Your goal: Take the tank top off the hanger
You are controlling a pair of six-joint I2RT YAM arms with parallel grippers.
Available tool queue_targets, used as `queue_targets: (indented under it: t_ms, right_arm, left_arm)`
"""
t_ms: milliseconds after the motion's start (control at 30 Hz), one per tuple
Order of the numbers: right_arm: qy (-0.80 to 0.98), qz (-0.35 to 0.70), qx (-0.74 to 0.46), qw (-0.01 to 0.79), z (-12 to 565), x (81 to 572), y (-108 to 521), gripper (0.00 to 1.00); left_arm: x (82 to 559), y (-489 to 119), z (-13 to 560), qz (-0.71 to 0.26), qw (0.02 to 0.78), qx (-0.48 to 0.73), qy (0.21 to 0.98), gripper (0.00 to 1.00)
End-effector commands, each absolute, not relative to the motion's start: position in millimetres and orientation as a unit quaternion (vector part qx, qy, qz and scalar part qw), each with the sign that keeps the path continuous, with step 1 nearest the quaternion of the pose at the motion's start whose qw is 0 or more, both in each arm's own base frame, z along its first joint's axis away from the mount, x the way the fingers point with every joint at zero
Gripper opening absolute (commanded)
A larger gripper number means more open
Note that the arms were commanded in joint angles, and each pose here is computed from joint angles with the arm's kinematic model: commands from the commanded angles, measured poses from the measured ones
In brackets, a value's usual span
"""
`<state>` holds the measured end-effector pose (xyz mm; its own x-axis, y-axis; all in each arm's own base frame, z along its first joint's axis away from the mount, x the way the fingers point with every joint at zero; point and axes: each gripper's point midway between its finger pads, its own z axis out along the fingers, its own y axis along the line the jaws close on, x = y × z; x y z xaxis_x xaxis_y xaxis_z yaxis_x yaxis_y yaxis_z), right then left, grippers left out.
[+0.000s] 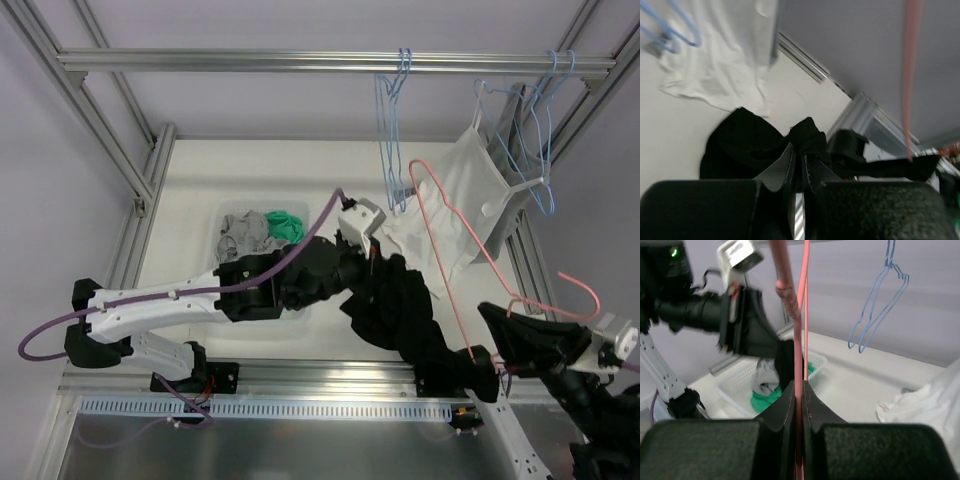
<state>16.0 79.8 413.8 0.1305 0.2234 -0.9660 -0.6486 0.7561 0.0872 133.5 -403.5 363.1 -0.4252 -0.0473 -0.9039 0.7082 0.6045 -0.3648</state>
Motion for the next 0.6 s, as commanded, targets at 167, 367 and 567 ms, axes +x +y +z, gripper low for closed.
queue_targets:
  t_ms: [167, 367, 567]
  right_arm:
    - [0.405, 0.439, -0.091, 0.797, 506.2, 72.8, 101.9, 0.0]
    - [0.46, 0.341, -0.056, 0.818, 510.1, 108.2, 82.1, 0.0]
    - [0.615, 0.203, 0.006, 0.762, 459.8, 110.6, 36.2, 0.0]
  left_arm:
    - [-8.9, -458.6, 347.8, -0.524, 0.446, 0.416, 0.595, 0.0]
    - [69.4, -442.1, 280.9, -0.36, 0.501, 0.268, 0.74, 0.0]
    - [125.0, -409.2, 208.3, -0.265, 0.452, 0.181, 0.832, 0.0]
